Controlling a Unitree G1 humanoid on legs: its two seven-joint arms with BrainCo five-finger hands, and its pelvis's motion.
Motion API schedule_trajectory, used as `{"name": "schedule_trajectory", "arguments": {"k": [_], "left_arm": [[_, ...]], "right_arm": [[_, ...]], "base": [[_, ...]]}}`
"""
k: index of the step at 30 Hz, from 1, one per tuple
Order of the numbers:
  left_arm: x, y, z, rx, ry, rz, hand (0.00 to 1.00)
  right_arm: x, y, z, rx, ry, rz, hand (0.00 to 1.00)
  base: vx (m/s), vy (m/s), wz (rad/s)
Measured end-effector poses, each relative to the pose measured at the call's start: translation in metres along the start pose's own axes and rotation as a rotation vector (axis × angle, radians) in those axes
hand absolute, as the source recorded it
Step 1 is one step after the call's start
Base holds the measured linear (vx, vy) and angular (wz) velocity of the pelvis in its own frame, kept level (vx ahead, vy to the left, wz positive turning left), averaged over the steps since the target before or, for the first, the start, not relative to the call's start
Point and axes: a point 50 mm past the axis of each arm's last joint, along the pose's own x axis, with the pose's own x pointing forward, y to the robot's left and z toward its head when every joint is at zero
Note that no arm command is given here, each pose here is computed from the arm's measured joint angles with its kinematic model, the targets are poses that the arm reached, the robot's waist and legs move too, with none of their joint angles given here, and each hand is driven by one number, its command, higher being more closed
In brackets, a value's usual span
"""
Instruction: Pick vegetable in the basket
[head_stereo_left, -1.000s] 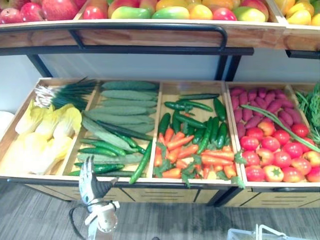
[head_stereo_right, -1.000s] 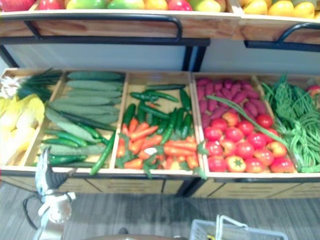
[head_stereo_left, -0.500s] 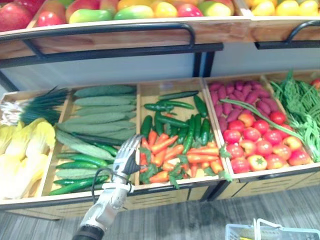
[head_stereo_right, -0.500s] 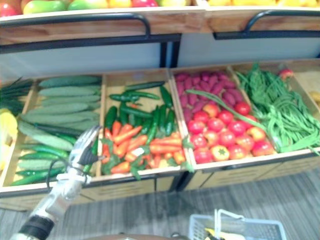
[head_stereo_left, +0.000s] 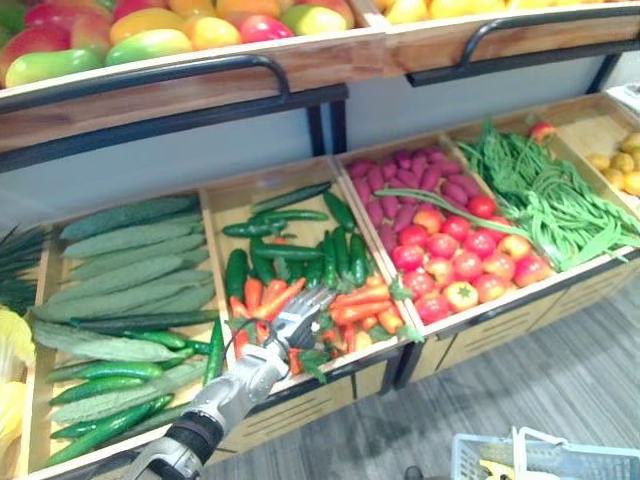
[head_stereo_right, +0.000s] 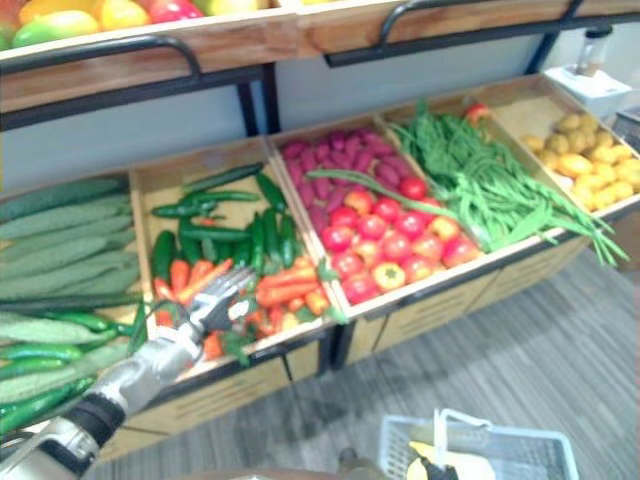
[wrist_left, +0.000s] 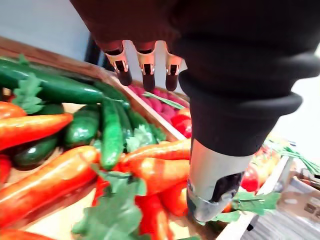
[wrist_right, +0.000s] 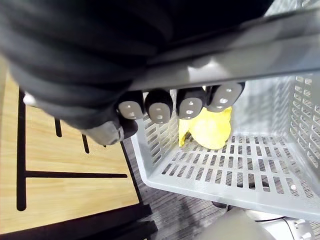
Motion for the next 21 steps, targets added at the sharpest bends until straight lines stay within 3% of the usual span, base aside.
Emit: {"name": "schedule_trajectory", "arguments": {"k": [21], "left_arm": [[0.022,-0.016,0.017,-0.072,0.028,-0.027,0.0]], "right_arm": [[-0.001,-0.011,0.005,-0.009,-0.032,-0.028,1.0]], "base": [[-0.01,-0.008,-0.08]]}}
